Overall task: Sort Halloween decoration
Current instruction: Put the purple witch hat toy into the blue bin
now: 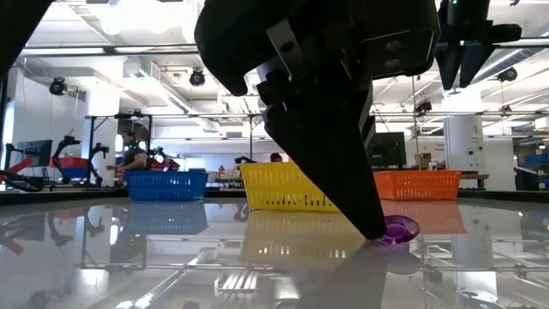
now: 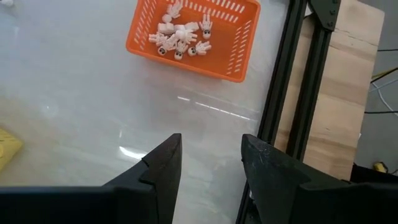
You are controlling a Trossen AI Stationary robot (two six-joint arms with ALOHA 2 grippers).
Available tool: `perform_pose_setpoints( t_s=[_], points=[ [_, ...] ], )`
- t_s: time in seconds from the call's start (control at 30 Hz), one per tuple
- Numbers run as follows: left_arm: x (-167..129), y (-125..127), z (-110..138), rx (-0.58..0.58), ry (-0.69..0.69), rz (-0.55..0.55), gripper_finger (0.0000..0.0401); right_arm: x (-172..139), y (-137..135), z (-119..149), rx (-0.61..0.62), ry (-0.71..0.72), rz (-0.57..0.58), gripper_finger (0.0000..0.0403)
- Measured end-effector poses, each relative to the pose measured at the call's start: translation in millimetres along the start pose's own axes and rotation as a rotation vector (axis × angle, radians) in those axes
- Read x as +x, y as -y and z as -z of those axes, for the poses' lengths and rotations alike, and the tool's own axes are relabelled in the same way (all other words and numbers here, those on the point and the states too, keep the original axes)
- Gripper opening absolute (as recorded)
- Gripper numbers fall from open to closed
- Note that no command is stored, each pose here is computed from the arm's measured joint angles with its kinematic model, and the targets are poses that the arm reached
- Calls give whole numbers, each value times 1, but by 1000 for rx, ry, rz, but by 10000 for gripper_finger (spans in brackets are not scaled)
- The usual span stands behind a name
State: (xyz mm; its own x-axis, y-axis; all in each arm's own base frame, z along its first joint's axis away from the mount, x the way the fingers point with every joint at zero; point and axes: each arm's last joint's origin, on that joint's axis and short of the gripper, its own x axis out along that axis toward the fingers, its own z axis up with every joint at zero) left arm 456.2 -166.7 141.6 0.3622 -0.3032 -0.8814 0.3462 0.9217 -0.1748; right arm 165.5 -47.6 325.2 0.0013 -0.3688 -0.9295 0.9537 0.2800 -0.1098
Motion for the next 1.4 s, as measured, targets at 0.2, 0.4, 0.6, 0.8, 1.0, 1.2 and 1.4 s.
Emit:
perform_pose_setpoints(
  t_s=[0.2, 0.4, 0.6, 0.8, 1.0, 1.2, 1.4],
  points=[
    [0, 0, 0, 15, -4, 3, 4, 0, 0, 0, -1, 0, 0, 160],
    [0, 0, 1, 35, -7, 4, 1, 0, 0, 0, -1, 1, 0, 160],
    [-8, -6, 2, 46, -40, -4, 0, 0, 0, 0, 0, 1, 0, 160],
    [-30, -13, 0, 35, -41, -15, 0, 0, 0, 0, 0, 1, 2, 160],
    [-58, -26, 1, 15, -75, -33, 0, 5, 0, 2, -4, -10, 19, 160],
    [-87, -38, 7, 15, -135, -94, 0, 14, 0, 6, -16, -29, 50, 160],
    [-120, -53, 11, 17, -151, -147, 0, 22, 0, 10, -18, -45, 76, 160]
  ],
)
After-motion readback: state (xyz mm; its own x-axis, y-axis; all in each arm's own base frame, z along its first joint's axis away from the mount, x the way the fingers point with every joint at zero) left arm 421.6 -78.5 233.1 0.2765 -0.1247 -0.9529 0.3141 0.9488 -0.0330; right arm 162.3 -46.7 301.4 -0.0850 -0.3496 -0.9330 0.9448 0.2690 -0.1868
